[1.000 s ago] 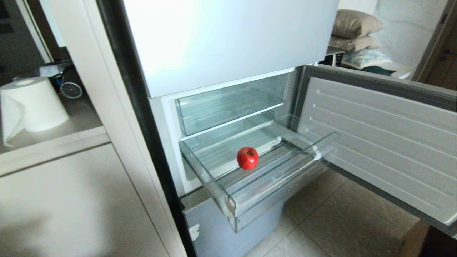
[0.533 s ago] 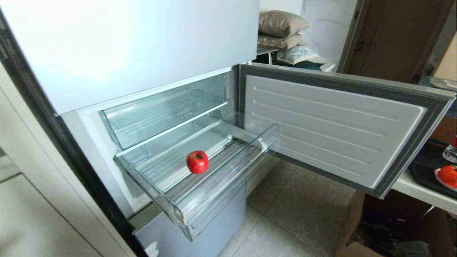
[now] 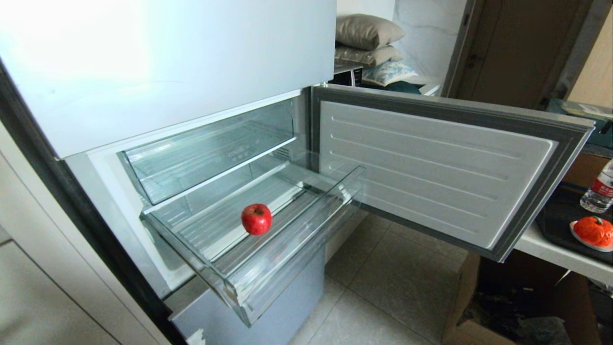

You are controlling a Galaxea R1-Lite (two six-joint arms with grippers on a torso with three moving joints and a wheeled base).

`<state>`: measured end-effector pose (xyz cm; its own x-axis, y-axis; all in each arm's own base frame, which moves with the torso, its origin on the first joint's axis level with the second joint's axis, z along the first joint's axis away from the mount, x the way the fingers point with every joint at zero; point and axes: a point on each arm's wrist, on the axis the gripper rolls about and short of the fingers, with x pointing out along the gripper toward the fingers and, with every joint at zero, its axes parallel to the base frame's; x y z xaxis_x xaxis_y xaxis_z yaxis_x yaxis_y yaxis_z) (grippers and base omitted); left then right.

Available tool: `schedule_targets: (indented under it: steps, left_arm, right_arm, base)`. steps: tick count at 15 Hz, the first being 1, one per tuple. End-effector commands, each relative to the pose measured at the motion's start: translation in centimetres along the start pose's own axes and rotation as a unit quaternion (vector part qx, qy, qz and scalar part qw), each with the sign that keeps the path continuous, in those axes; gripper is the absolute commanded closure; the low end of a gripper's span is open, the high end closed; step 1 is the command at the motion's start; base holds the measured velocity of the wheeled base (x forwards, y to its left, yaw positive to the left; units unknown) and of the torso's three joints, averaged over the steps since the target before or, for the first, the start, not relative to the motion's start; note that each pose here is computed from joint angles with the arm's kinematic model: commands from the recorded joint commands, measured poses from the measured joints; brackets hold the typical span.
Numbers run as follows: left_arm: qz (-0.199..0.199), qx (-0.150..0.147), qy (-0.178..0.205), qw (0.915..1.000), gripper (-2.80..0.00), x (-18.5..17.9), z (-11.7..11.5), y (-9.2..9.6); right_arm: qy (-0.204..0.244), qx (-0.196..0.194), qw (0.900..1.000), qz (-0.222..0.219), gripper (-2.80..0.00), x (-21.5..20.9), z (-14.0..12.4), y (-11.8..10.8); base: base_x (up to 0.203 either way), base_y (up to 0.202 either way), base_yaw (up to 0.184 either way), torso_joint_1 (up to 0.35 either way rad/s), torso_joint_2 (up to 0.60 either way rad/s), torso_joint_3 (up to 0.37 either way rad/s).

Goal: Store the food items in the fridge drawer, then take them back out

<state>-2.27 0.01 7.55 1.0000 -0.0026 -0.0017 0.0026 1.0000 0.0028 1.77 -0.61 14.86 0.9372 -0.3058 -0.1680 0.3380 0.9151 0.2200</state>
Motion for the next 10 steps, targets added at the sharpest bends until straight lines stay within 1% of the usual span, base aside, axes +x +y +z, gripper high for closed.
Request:
schedule_targets:
  steps: [1, 4, 6, 7, 10]
  left_arm:
    - [0.0, 0.0, 0.0, 1.0, 0.0, 0.0, 0.0, 0.0]
    - [0.0, 0.0, 0.0, 1.0, 0.0, 0.0, 0.0, 0.0]
    - [0.0, 0.0, 0.001, 1.0, 0.0, 0.0, 0.0, 0.0]
    - [0.0, 0.0, 0.001, 1.0, 0.0, 0.0, 0.0, 0.0]
    - [0.0, 0.0, 0.0, 1.0, 0.0, 0.0, 0.0, 0.0]
  right_arm:
    - [0.102, 0.018, 0.993, -0.057, 0.0, 4.5, 1.0, 0.1]
    - [0.159, 0.057, 0.981, -0.095, 0.0, 10.1, 1.5, -1.2]
    - [0.174, 0.072, 0.975, -0.115, 0.0, 14.0, 1.3, -2.6]
    - [0.173, 0.074, 0.974, -0.126, -2.8, 15.8, 1.2, -3.5]
    - [0.16, 0.067, 0.971, -0.165, -2.8, 20.1, 1.7, -7.1]
  base:
    - [0.0, 0.0, 0.0, 0.0, 0.0, 0.0]
    - [0.0, 0.0, 0.0, 0.0, 0.0, 0.0]
    - [0.0, 0.0, 0.0, 0.0, 0.0, 0.0]
    - [0.0, 0.0, 0.0, 0.0, 0.0, 0.0]
    - [0.0, 0.0, 0.0, 0.0, 0.0, 0.0]
